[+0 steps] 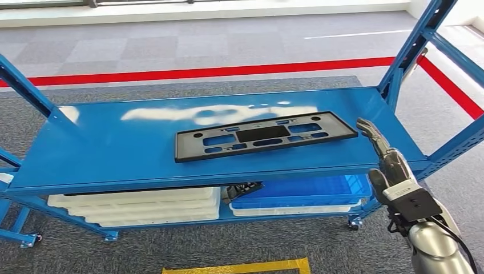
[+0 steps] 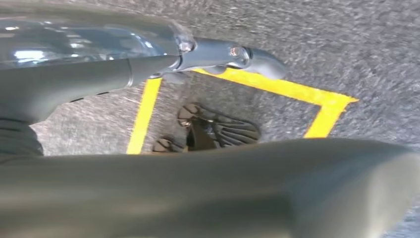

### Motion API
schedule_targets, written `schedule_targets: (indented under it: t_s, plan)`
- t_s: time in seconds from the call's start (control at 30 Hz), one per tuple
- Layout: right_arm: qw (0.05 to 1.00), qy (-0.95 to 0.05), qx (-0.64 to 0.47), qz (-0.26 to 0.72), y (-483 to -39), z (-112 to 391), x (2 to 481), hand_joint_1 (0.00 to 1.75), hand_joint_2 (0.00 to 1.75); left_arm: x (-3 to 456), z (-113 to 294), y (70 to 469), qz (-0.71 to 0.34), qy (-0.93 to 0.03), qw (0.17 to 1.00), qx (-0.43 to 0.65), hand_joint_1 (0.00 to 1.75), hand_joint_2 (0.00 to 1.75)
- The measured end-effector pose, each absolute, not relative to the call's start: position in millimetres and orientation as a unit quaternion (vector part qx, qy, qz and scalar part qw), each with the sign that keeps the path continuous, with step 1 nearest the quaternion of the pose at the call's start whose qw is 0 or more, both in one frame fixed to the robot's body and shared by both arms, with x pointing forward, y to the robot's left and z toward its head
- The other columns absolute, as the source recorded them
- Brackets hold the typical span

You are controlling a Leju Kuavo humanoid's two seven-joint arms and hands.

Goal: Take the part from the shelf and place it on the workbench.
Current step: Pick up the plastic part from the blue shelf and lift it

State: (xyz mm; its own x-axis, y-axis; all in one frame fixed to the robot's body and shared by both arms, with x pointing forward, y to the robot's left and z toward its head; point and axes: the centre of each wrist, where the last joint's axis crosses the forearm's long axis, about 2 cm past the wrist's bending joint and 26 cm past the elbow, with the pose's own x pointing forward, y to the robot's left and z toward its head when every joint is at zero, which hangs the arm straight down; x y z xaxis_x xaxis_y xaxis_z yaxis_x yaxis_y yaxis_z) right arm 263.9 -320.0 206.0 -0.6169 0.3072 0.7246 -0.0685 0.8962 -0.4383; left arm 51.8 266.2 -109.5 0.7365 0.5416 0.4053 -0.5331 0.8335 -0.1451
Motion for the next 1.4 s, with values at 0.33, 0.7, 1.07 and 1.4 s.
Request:
schedule_targets:
  t_s: [0.33,0.7,1.07,1.4]
  plan:
    - [0.437,-0.871,-0.065,0.214,-321.8,203.7,262.5,0.00,0.00,51.7,-109.5,265.9,0.286,-0.220,0.933,-0.009,0.00,0.00]
    - [0.439,-0.871,-0.056,0.213,-324.3,201.1,260.3,0.00,0.00,54.4,-109.1,265.4,0.282,-0.222,0.933,-0.010,0.00,0.00]
    - [0.440,-0.869,-0.057,0.216,-323.9,198.9,257.1,0.00,0.00,51.2,-109.6,266.3,0.282,-0.218,0.934,-0.009,0.00,0.00]
    - [0.438,-0.870,-0.064,0.218,-327.1,200.9,255.8,0.00,0.00,51.4,-109.4,263.1,0.282,-0.216,0.935,-0.011,0.00,0.00]
